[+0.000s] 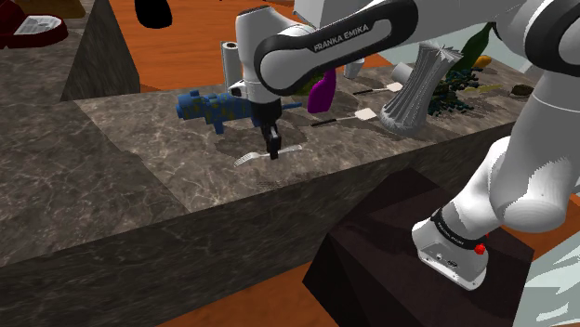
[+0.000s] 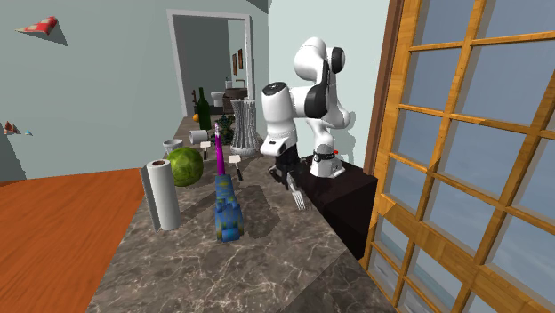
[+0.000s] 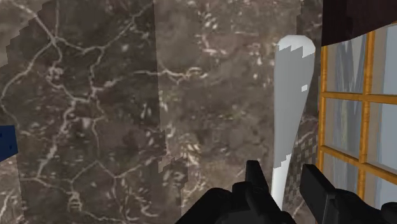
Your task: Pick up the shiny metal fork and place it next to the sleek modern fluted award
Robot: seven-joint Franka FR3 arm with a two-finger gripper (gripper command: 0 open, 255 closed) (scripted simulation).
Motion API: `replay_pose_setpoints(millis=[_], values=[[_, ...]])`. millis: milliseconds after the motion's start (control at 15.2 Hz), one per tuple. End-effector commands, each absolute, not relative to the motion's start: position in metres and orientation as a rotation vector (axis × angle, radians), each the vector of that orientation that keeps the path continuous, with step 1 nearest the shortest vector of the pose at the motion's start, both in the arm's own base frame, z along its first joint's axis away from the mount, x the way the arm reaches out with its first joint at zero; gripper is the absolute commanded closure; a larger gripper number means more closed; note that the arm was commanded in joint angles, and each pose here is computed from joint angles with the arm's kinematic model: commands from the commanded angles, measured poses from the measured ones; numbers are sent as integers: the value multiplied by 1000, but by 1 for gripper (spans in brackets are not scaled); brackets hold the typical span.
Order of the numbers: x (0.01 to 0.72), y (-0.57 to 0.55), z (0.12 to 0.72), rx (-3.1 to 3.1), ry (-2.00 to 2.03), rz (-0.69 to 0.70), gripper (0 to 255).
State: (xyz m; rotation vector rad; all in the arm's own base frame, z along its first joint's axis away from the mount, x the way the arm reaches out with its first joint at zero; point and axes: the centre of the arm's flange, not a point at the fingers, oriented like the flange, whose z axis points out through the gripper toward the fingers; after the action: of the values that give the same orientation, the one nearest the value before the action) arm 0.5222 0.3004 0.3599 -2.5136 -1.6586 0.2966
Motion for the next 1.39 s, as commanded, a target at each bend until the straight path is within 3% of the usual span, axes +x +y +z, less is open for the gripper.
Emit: replay_pose_setpoints(millis=[0, 1320], values=[[522, 300, 371, -2513, -1659, 297, 255], [522, 300, 477, -2513, -1659, 297, 255]])
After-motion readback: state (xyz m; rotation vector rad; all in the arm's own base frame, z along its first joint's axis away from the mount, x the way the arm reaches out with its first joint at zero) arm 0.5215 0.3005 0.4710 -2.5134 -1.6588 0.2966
